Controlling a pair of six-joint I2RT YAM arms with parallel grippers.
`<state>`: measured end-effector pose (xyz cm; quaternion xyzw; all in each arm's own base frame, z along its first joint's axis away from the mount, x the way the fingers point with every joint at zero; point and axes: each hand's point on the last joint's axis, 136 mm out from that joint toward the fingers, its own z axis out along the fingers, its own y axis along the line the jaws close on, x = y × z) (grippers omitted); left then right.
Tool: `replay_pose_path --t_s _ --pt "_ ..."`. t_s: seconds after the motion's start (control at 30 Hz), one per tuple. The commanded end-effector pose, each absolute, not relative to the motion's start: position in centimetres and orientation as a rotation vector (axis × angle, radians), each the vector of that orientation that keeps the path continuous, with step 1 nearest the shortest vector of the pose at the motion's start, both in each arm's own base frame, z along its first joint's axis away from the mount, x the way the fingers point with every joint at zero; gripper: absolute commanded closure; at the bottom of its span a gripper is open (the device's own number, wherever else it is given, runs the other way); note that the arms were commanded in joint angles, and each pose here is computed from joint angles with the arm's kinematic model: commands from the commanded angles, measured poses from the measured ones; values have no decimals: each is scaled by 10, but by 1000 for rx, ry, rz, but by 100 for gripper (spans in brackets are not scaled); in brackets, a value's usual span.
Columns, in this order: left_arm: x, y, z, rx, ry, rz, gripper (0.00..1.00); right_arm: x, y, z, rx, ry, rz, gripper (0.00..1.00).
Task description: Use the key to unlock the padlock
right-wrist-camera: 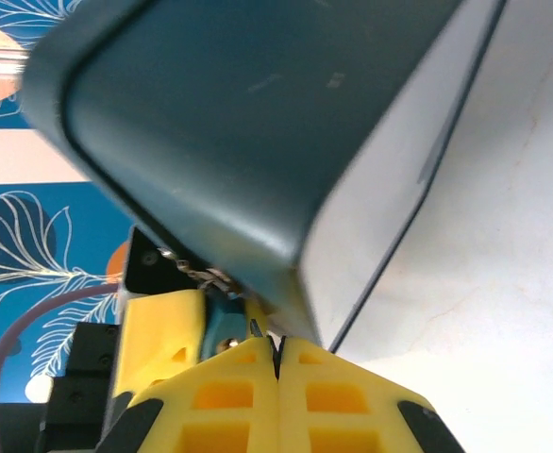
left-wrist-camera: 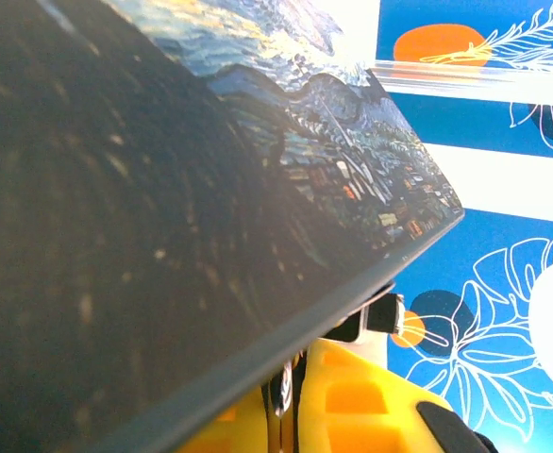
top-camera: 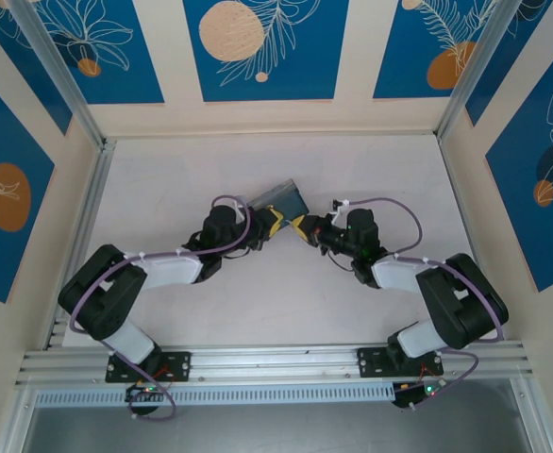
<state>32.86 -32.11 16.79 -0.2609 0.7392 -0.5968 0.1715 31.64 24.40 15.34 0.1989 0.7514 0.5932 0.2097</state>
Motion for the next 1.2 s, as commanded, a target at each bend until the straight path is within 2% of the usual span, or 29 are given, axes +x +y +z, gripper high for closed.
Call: replay_pose_path --t_s 0.0,0.23,1.17 --pt "323 -322 196 -676 2043 -1775 100 312 236 170 538 2052 1639 100" --pt "314 -308 187 -687 2082 -1715 100 299 234 183 482 2086 1620 100" --pt "306 -289 190 -680 2087 -1629 100 279 275 156 427 2198 1693 100"
